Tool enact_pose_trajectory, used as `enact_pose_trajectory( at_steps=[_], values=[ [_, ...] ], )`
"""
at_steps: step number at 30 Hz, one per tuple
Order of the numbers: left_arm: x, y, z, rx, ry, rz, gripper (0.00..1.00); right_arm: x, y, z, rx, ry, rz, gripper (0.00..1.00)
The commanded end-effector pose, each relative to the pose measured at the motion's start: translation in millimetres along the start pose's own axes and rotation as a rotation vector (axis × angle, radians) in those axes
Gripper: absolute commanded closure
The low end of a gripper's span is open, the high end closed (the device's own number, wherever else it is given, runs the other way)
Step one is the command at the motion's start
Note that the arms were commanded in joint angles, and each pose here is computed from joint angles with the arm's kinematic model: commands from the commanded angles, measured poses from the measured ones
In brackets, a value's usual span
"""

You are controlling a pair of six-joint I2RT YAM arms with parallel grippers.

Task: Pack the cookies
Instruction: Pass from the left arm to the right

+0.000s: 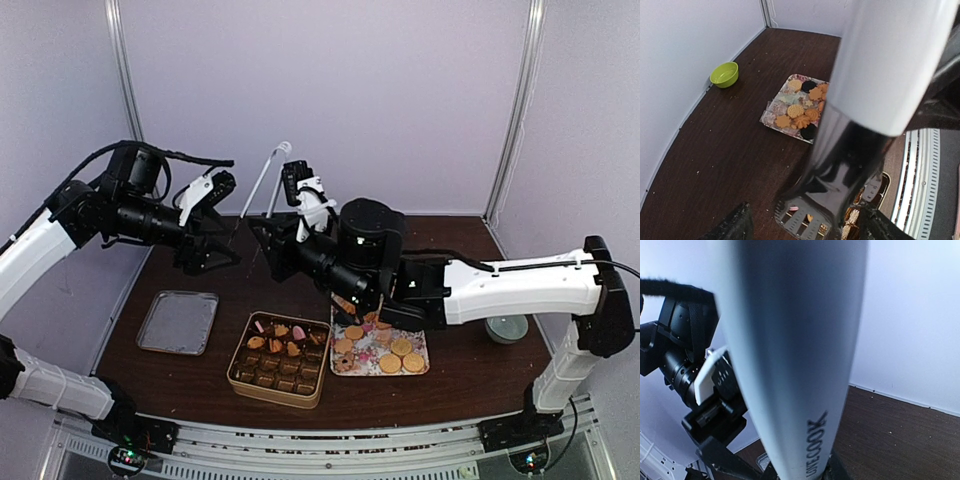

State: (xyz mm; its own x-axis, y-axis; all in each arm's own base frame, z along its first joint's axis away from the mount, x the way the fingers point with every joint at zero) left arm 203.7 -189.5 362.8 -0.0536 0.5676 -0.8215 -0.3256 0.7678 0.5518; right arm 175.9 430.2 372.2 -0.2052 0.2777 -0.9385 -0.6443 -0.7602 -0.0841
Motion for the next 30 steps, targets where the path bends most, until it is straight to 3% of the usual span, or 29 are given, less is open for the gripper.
enact_pose_trajectory(
  at_steps=[1,4,13,20,24,26,27,28,29,30],
  values=[
    [5,-2,5,-0.072,-0.029,0.006,0.28,-4,-10,7,0.095,0.055,-0.013,1.0],
    [3,-3,9,-0.114,-0.036,0.013,0.34,-3,-17,14,0.111,0.062,-0.006,1.0],
    [5,0,14,-0.193,-0.036,0.02,0.68,-4,-24,15,0.2,0.061,-0.013,1.0],
    [10,-3,14,-0.196,-0.023,0.034,0.79,-8,-29,22,0.199,0.058,-0.032,1.0],
    [6,0,16,-0.219,-0.037,0.031,0.91,-5,-31,22,0.207,0.057,-0.029,1.0],
    [8,0,17,-0.227,-0.038,0.035,0.9,-4,-30,21,0.201,0.047,-0.031,1.0],
    [9,0,16,-0.226,-0.038,0.033,0.81,-5,-30,22,0.196,0.041,-0.033,1.0],
    [10,-1,16,-0.227,-0.037,0.031,0.63,-6,-30,23,0.189,0.033,-0.035,1.0],
    [11,-2,15,-0.23,-0.035,0.028,0.51,-6,-30,24,0.179,0.029,-0.036,1.0],
    [12,-3,15,-0.232,-0.032,0.027,0.45,-7,-30,25,0.166,0.021,-0.039,1.0]
  ],
)
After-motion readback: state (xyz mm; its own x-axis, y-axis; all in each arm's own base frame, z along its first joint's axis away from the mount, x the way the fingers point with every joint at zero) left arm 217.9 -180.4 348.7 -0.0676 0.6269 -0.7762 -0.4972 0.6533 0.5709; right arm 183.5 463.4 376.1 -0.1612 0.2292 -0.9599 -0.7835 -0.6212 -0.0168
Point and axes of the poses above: each gripper's point midway between its finger pads, its own y axis back along the fingers, its own z axis along the line the jaws close on, x = y × z, the point moved 8 cm from there along y, back along the fingers, and after that the axes turned 6 degrees about -y, right-handed, at the moved point
